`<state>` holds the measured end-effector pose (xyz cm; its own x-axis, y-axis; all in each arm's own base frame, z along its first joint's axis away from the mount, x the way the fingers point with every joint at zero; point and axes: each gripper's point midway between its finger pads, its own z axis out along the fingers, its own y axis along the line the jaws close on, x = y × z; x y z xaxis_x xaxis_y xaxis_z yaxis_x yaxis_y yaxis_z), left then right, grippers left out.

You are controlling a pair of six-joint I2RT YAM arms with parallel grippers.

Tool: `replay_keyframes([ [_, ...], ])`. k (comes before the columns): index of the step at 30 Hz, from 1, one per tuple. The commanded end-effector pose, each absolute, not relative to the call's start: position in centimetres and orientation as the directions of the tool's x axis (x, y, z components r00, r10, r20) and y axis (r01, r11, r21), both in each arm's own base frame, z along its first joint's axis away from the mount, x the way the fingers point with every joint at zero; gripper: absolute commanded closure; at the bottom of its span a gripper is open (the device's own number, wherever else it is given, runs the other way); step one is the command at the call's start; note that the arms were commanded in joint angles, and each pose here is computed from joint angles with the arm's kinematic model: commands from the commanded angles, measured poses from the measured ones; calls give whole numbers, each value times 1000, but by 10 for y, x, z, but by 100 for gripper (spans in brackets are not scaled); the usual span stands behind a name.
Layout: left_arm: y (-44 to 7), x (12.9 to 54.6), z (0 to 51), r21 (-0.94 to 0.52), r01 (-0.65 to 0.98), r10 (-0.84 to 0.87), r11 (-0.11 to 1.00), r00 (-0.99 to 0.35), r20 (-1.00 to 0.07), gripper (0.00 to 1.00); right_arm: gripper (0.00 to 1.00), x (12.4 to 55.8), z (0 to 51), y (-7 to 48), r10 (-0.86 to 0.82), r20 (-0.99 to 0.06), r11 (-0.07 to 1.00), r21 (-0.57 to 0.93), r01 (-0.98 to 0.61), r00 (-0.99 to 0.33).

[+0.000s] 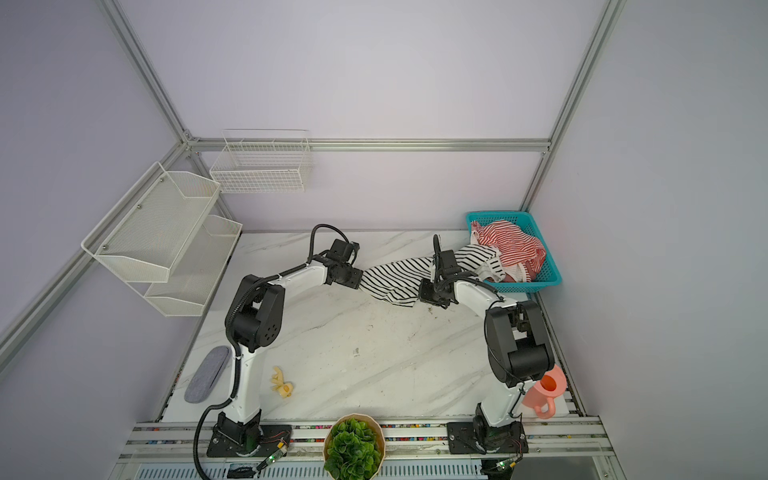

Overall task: Fold and stack the tank tops
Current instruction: 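Grasp the tank top edge with the left gripper while the right holds the other edge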

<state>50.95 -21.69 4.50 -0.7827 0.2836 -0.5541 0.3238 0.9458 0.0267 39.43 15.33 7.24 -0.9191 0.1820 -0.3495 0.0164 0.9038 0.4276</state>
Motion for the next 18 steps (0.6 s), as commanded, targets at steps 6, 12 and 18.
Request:
replay_keyframes([
  [6, -228, 533, 72, 15, 343, 278, 939, -736, -617, 34, 77, 401, 54, 145, 218, -329, 903, 425, 62, -919],
  [12, -229, 534, 65, 13, 341, 278, 940, -743, -608, 35, 75, 403, 46, 139, 240, -321, 896, 436, 82, -916],
  [18, -227, 535, 61, 6, 330, 266, 944, -751, -604, 41, 72, 406, 43, 142, 254, -315, 879, 469, 83, -915],
])
